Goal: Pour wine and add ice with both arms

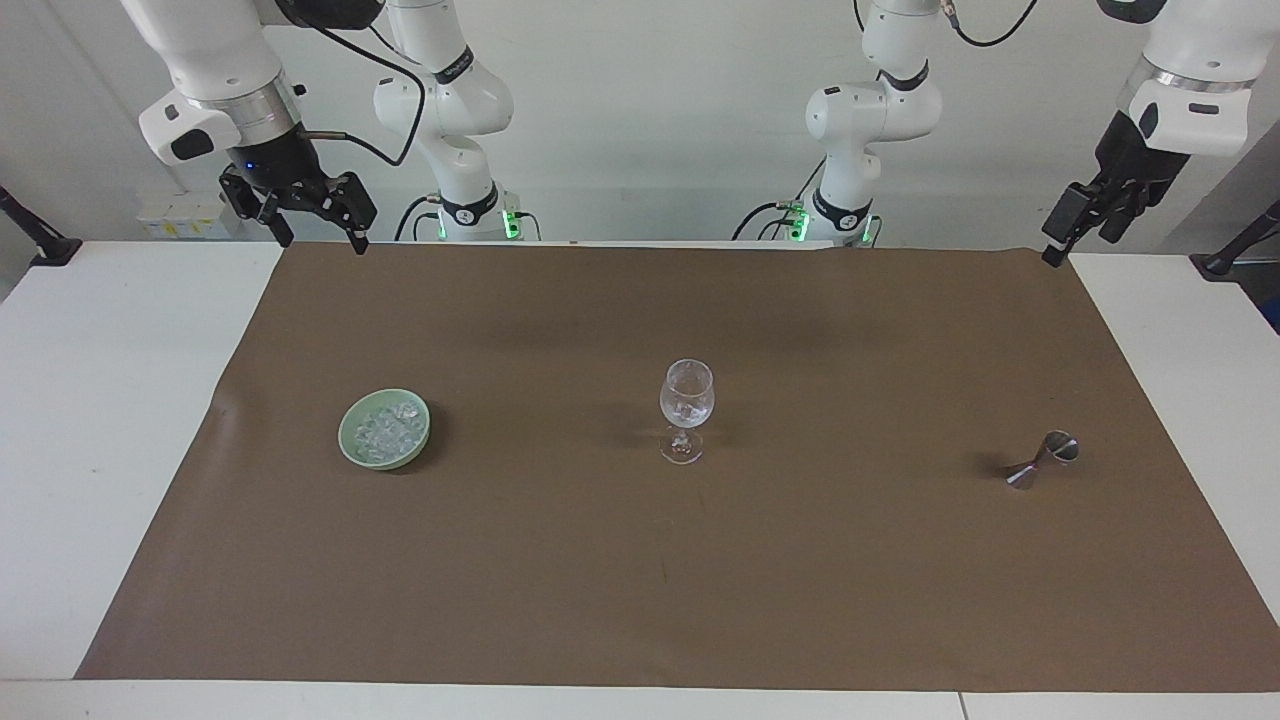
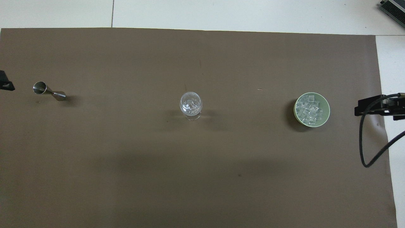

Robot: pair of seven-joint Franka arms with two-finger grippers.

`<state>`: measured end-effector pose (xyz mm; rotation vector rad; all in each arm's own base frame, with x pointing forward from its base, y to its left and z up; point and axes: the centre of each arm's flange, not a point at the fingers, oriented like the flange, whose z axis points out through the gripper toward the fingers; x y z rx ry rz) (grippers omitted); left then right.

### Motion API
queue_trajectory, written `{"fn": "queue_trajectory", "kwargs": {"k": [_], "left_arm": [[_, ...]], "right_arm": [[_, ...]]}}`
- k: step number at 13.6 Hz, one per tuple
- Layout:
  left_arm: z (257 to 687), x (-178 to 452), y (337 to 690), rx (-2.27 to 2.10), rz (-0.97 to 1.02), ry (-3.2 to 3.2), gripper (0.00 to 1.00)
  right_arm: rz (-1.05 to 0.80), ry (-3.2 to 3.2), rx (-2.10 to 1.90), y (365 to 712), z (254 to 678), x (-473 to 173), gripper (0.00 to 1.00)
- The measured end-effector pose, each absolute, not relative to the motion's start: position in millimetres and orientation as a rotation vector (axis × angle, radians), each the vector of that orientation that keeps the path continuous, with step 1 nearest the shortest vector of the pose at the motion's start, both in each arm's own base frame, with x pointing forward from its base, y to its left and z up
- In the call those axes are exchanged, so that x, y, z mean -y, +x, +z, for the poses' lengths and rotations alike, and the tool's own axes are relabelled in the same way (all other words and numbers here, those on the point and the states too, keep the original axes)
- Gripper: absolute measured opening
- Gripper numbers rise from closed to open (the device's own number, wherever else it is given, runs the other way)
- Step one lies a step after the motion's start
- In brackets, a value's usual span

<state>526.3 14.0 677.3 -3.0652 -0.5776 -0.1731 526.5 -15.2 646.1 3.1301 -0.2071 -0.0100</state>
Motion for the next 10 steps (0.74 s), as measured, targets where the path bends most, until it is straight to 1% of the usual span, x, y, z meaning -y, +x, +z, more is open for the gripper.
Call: {"fn": "queue_trajectory", "kwargs": {"k": [6, 10], "left_arm": [[684.4, -14.4, 524.1, 0.563, -0.184, -3.068, 1.0], [683.2, -13.9, 521.8, 0.56, -0.156, -3.067, 1.0]], "right_arm": [[-0.006, 3.13, 0.21, 526.6, 646.4, 16.3, 1.0], [-0.003, 3.13, 0.21, 526.5, 646.9, 16.4, 1.0]]}}
